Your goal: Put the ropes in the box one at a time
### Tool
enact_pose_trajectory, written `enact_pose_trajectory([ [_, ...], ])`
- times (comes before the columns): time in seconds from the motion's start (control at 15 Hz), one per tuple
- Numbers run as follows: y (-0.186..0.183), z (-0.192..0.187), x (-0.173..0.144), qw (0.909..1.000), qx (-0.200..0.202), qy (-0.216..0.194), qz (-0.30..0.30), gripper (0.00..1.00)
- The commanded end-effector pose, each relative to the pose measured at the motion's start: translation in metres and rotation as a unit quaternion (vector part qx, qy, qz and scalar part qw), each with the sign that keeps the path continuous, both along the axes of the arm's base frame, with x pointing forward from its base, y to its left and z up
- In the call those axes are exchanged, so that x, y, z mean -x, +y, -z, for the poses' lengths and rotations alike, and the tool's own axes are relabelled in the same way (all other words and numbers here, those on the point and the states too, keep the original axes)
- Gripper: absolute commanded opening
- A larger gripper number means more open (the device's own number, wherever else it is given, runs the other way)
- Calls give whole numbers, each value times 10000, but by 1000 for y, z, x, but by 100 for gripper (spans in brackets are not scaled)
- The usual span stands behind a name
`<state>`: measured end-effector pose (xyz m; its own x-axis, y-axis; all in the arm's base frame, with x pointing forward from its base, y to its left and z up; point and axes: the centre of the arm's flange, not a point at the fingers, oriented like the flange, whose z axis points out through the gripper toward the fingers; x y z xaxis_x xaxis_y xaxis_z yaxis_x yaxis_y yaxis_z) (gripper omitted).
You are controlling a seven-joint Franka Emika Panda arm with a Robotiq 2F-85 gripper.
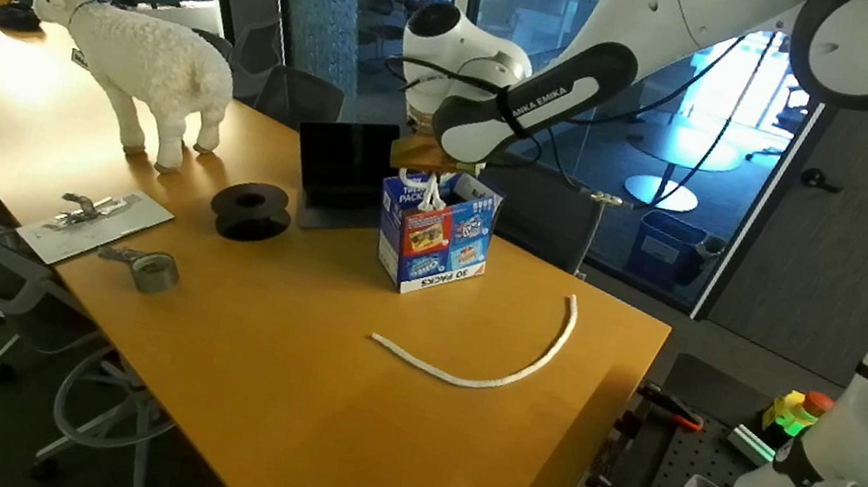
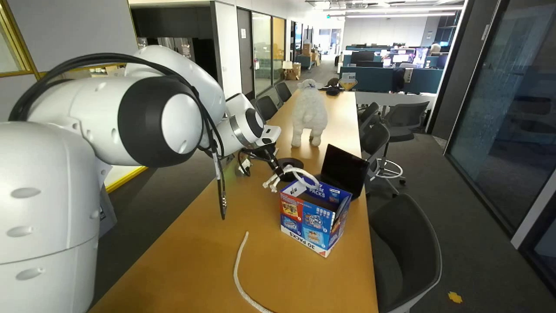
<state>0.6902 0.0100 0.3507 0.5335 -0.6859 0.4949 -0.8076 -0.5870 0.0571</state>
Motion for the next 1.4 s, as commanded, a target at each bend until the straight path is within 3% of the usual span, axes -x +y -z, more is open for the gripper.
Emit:
enact_pose_trajectory([
  [0.0, -1, 4, -27, 9998, 27, 11, 180, 3],
  [1.13, -35, 47, -75, 9977, 128, 206, 632, 3],
  [1.2, -36, 48, -75, 9976, 68, 253, 648, 37],
  [1.33, -36, 50, -75, 9973, 90, 287, 668, 43],
])
